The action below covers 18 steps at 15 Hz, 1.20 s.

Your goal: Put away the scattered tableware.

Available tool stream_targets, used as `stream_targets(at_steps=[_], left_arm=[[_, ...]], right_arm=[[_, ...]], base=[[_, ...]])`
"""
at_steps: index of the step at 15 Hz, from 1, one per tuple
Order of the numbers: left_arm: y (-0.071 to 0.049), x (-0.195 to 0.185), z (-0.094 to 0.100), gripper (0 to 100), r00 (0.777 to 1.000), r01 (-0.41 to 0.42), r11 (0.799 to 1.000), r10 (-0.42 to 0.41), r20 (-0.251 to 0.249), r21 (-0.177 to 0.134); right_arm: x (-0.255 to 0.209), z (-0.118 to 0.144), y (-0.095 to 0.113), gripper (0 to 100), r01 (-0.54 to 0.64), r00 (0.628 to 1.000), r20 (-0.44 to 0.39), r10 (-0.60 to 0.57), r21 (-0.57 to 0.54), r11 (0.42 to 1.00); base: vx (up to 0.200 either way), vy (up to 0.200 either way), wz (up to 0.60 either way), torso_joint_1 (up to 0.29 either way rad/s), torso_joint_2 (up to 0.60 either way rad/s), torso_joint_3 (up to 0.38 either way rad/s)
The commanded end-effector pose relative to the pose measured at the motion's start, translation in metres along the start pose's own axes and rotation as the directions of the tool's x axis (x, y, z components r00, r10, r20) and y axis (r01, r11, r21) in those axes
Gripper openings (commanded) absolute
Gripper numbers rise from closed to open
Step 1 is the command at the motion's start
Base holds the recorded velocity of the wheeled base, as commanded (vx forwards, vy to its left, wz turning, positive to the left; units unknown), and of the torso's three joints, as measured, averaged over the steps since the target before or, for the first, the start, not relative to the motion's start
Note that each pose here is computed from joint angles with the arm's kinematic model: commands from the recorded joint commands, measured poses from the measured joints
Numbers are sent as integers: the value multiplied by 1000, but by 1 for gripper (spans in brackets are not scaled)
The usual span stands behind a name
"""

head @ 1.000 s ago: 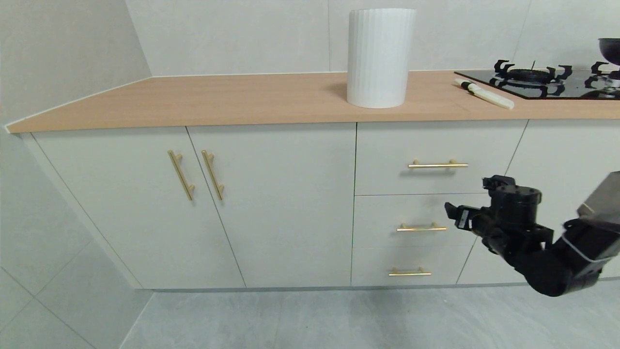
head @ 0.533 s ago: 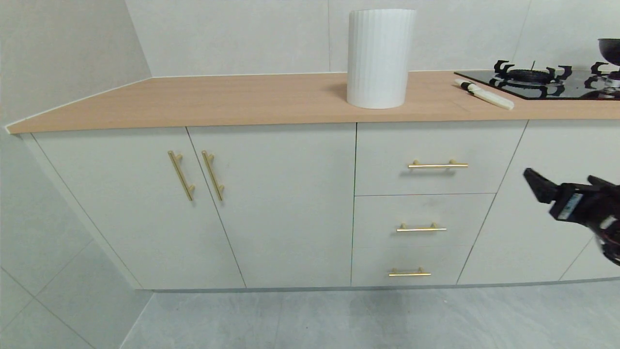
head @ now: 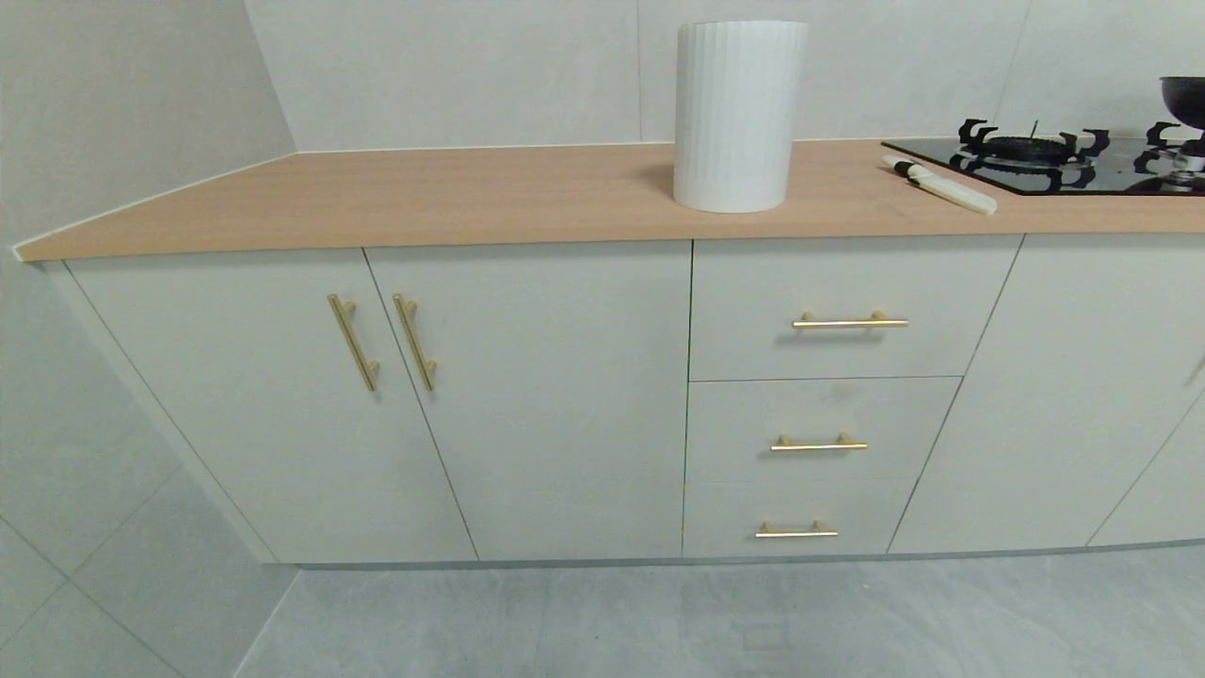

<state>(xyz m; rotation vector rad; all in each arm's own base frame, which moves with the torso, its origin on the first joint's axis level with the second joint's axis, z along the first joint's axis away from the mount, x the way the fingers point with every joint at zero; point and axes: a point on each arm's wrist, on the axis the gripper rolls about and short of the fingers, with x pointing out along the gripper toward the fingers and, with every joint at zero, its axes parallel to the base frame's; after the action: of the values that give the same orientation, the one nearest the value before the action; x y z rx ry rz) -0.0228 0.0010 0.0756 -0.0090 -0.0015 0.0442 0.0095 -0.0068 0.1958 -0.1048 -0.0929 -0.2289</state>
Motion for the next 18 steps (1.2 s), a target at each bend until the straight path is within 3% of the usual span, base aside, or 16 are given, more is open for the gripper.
stream_targets(at_steps=[1, 3, 6, 10, 13, 18], left_arm=[[0, 0, 0, 100, 1000, 0, 1000, 0, 0, 0], [0, 0, 0, 100, 1000, 0, 1000, 0, 0, 0], [0, 0, 0, 100, 1000, 0, 1000, 0, 0, -2], [0, 0, 0, 100, 1000, 0, 1000, 0, 0, 0], [0, 0, 0, 100, 1000, 0, 1000, 0, 0, 0], [0, 0, 0, 100, 1000, 0, 1000, 0, 0, 0]], right_arm=[[-61, -19, -17, 100, 79, 989, 124, -82, 26, 997], [-64, -32, -13, 100, 111, 987, 113, -112, 21, 994], [-57, -68, -2, 100, -48, 997, 59, 47, 9, 999], [-45, -106, 9, 100, -216, 976, 15, 215, 75, 974], [-45, -115, 10, 100, -244, 965, -74, 252, 102, 965], [-45, -116, 11, 100, -259, 961, -74, 266, 99, 961]], base=[[0, 0, 0, 0, 0, 0], [0, 0, 0, 0, 0, 0], [0, 0, 0, 0, 0, 0], [0, 0, 0, 0, 0, 0], [0, 0, 0, 0, 0, 0], [0, 0, 0, 0, 0, 0]])
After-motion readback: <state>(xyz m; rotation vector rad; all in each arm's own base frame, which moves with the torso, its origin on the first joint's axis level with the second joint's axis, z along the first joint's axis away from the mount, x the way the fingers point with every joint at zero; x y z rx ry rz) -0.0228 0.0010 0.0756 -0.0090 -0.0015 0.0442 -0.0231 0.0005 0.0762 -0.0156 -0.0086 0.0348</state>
